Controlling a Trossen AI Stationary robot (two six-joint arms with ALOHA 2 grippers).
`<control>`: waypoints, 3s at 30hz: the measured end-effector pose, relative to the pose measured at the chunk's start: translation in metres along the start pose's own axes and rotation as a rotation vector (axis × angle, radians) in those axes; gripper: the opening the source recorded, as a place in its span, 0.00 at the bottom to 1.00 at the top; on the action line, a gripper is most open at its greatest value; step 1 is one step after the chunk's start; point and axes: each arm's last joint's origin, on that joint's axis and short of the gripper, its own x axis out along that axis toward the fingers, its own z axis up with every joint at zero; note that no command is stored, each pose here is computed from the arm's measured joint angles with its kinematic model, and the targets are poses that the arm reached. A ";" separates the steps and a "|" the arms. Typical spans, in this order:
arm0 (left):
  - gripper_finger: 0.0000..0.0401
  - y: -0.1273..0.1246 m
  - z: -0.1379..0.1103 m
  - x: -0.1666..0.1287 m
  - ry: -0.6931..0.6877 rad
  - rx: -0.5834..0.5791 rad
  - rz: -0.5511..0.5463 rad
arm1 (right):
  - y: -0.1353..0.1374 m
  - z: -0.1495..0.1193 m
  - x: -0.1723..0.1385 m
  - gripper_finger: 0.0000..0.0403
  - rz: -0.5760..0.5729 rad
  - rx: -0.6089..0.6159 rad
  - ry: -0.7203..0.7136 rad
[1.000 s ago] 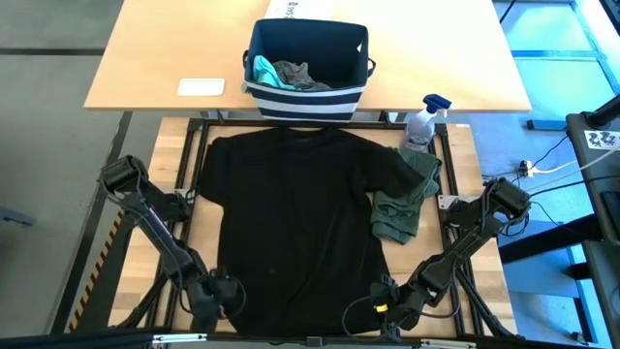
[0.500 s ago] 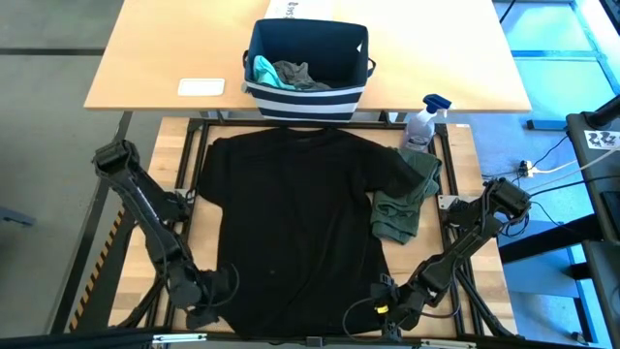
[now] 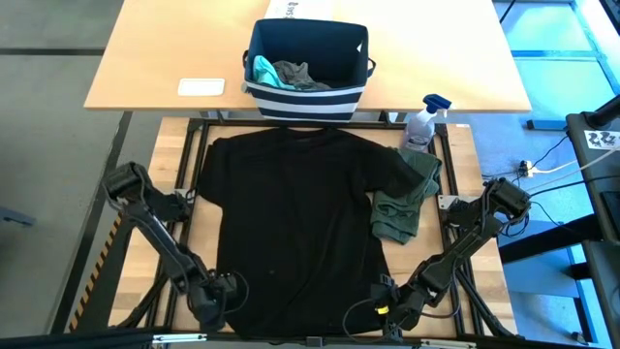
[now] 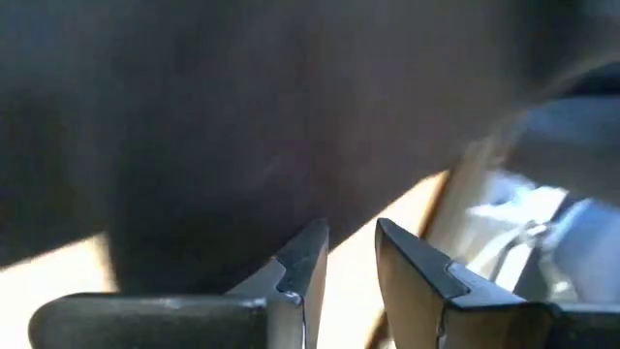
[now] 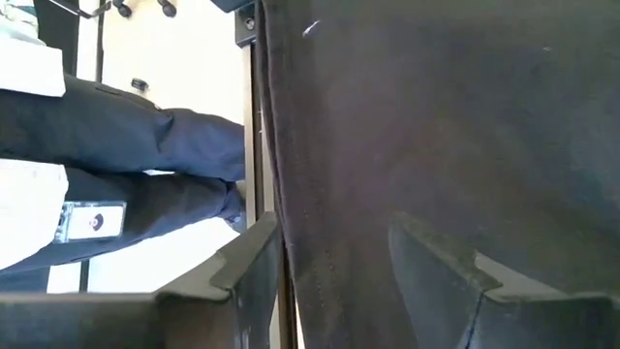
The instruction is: Fold Laundry from Bin
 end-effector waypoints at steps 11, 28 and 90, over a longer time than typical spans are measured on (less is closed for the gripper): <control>0.21 0.037 0.031 -0.049 -0.246 -0.156 0.287 | 0.000 0.000 0.000 0.48 -0.009 -0.018 -0.014; 0.29 -0.015 -0.003 -0.052 -0.238 0.085 -0.036 | -0.005 0.005 0.002 0.48 -0.051 -0.062 -0.040; 0.42 -0.009 -0.019 -0.010 0.023 1.158 0.144 | -0.010 0.004 0.001 0.48 -0.133 -0.009 -0.102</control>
